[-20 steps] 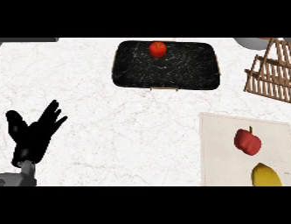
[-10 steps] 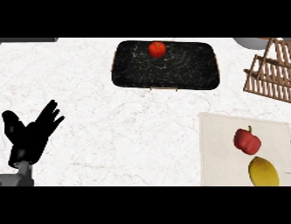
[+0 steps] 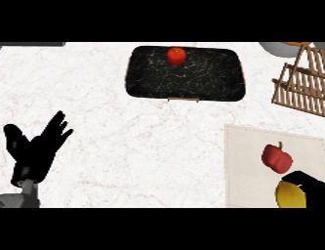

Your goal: Pick the lemon from the placemat and place it in the tiered shelf

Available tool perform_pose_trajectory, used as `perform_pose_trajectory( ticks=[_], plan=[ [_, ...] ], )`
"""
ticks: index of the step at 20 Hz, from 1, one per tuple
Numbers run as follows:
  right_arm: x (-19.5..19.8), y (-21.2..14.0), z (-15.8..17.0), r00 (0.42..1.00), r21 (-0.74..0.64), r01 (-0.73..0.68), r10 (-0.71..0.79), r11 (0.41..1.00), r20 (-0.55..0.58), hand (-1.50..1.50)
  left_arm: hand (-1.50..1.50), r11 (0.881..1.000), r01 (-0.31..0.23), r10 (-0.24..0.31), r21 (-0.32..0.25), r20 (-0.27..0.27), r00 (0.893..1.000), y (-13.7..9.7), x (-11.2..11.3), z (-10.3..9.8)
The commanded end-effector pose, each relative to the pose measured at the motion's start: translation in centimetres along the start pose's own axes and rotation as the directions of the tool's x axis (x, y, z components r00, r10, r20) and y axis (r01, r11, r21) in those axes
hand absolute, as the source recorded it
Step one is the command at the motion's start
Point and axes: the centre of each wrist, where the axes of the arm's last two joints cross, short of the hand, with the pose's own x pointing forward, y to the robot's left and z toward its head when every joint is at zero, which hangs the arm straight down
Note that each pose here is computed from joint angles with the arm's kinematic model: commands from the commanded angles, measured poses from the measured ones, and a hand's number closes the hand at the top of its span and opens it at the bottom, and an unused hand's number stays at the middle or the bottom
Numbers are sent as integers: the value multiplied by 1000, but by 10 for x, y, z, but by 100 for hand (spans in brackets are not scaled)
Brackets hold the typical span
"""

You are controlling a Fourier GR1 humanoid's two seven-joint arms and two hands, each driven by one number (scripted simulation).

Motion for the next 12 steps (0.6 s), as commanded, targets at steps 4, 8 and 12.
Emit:
perform_pose_trajectory(
  ticks=[4, 8, 12],
  plan=[
    [-3, 36, -5, 996, 10, 15, -16, 1000, 88, 150, 0, 1000, 10, -8, 21, -80, 997, -7, -23, -11],
    [18, 11, -18, 975, 79, 87, -101, 993, 200, 150, 0, 1000, 7, -8, -9, -56, 998, -6, -18, 2],
    [20, -30, -37, 907, 289, 114, -218, 950, 359, 150, 0, 1000, -6, 4, -22, -65, 998, -11, -13, -1]
  ],
)
